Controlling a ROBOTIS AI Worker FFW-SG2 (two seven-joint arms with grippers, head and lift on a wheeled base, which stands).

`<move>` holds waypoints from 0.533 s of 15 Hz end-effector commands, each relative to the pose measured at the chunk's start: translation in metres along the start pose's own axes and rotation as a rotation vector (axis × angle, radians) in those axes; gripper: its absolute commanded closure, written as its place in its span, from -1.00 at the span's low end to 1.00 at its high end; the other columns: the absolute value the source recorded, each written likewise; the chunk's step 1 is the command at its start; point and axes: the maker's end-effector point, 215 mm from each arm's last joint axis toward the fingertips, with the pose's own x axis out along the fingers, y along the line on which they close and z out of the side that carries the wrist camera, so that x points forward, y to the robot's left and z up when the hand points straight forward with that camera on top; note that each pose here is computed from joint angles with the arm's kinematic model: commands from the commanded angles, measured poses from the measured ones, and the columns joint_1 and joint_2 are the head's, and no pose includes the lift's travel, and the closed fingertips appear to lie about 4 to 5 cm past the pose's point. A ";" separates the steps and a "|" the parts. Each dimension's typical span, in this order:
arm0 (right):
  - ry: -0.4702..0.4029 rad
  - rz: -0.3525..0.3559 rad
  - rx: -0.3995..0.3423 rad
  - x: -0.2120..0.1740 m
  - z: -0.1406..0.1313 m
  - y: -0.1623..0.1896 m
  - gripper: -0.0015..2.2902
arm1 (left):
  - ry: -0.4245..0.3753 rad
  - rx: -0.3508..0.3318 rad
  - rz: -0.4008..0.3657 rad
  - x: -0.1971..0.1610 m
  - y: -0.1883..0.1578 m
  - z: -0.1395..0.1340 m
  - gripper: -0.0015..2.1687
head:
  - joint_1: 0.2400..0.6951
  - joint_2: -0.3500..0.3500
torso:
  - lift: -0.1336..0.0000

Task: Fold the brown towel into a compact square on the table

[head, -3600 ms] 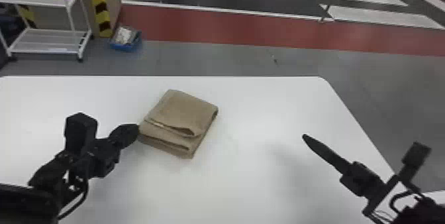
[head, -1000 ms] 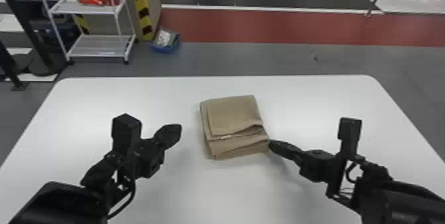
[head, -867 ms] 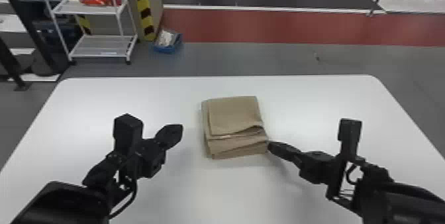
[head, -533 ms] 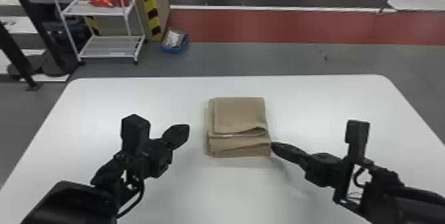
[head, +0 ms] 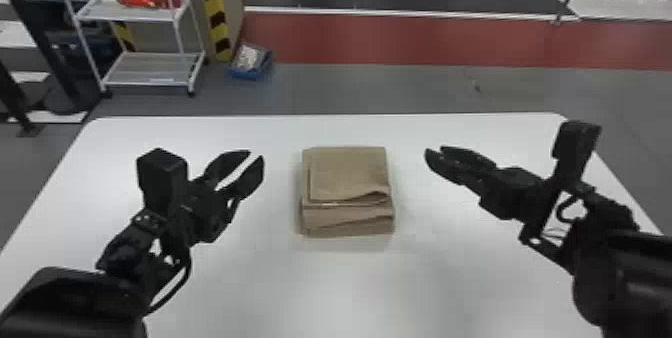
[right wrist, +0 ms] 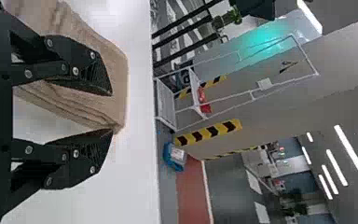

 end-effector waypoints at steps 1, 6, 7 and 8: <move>-0.092 -0.034 -0.098 0.009 0.048 -0.013 -0.96 | -0.121 0.017 0.087 0.002 0.020 0.041 -0.99 | 1.00 -0.13 | -0.85; -0.154 -0.098 -0.139 0.033 0.079 -0.018 -0.96 | -0.333 0.029 0.253 0.000 0.033 0.112 -0.97 | 0.73 -0.11 | -0.85; -0.178 -0.090 -0.166 0.037 0.084 -0.010 -0.96 | -0.384 0.041 0.261 -0.004 0.030 0.123 -0.97 | 0.68 -0.11 | -0.85; -0.188 -0.088 -0.184 0.042 0.082 -0.002 -0.96 | -0.382 0.057 0.254 0.000 0.024 0.122 -0.97 | 0.63 -0.10 | -0.85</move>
